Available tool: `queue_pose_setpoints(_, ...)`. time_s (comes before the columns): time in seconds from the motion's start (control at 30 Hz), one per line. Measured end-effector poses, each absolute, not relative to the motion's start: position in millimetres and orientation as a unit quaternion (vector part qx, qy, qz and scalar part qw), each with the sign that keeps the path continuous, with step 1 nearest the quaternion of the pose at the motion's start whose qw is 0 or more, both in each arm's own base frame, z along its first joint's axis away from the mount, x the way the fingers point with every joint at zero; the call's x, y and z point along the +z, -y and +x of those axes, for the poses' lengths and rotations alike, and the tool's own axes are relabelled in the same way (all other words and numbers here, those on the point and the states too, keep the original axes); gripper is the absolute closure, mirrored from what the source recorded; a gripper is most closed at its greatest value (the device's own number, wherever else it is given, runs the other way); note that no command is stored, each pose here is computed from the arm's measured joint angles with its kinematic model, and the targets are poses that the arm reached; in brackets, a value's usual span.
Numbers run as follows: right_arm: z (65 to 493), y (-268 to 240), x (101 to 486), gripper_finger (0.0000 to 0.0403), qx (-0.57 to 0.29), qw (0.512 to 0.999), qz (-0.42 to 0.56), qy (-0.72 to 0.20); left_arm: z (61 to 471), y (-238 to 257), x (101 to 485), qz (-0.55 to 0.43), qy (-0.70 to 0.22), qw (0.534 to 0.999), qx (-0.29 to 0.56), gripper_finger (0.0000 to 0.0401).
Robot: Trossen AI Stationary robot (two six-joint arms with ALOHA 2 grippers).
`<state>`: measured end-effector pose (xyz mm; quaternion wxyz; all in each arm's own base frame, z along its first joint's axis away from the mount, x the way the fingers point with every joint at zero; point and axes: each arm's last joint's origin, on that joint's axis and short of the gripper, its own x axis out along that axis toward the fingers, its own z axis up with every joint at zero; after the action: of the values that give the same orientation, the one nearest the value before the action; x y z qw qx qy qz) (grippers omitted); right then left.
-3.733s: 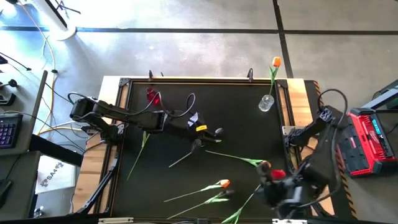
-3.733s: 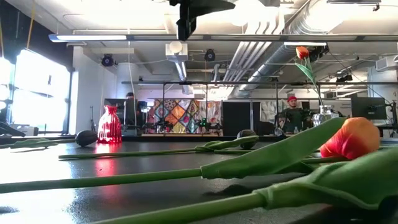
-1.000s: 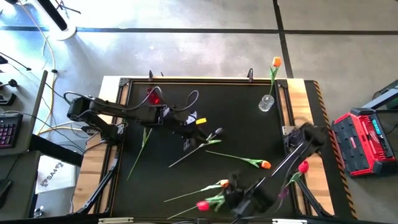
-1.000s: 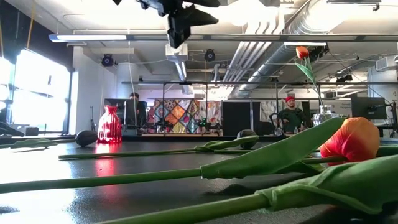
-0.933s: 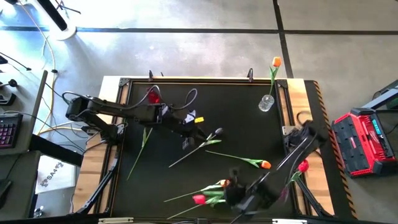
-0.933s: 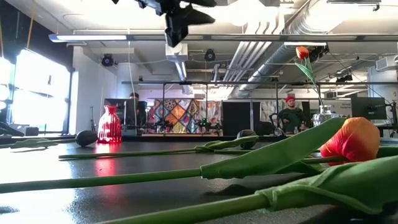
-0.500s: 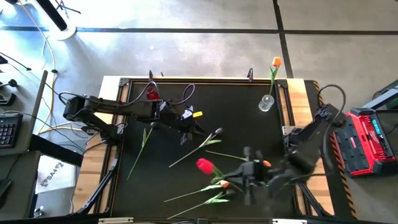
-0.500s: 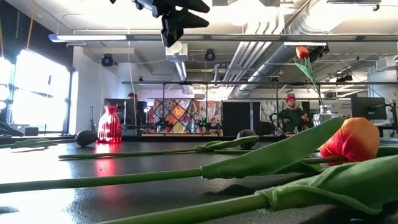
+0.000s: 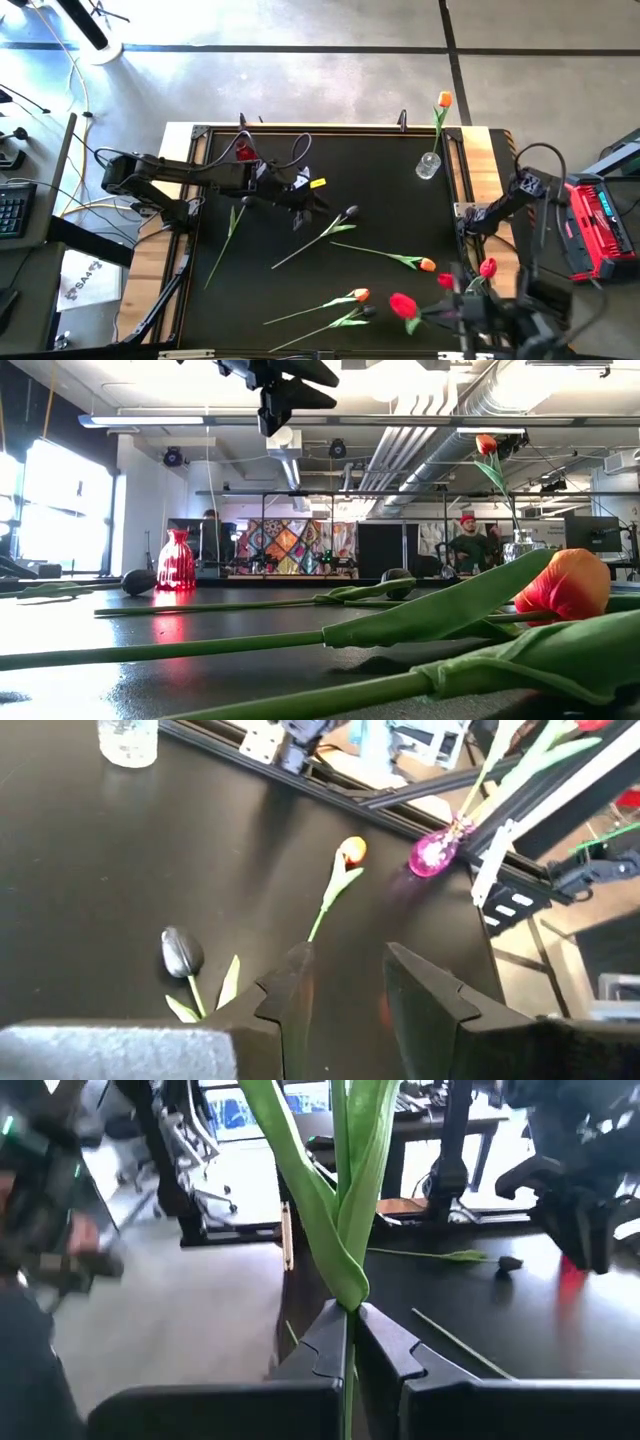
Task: Sort flowers into vase by color
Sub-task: Put the red tulip into the purple vase
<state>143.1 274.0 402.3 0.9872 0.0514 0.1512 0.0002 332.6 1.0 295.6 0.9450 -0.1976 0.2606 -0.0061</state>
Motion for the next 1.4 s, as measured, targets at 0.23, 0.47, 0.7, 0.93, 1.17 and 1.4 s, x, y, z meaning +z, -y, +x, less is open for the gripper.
queue_pose_setpoints(0.23, 101.1, -275.4, 388.7, 0.0403, 0.011, 0.985, -0.005, -0.174, 332.8, -2.2, 295.8, -0.215, -0.255, 0.942, 0.02, 0.0291)
queue_pose_setpoints(0.47, 69.1, -263.9, 377.9, 0.0403, 0.003, 0.98, -0.013, -0.197, 334.3, -3.8, 298.1, -0.232, -0.235, 0.943, 0.049, 0.0291)
queue_pose_setpoints(0.7, 65.0, -257.8, 373.8, 0.0403, 0.003, 0.968, -0.003, -0.25, 339.8, -2.0, 304.9, -0.243, -0.189, 0.95, 0.046, 0.0291)
queue_pose_setpoints(0.93, 76.4, -255.9, 385.5, 0.0403, 0.012, 0.971, 0.041, -0.234, 361.1, 21.4, 293.3, -0.213, -0.153, 0.965, -0.002, 0.0291)
queue_pose_setpoints(1.17, 84.3, -243.6, 421.8, 0.0403, 0.021, 0.98, 0.129, -0.147, 388.6, 53.1, 270.8, -0.187, -0.093, 0.975, -0.07, 0.0261)
queue_pose_setpoints(1.4, 103.0, -221.9, 441.2, 0.0403, -0.004, 0.971, 0.202, -0.124, 408.6, 67.6, 244.7, -0.196, -0.083, 0.972, -0.099, 0.0186)
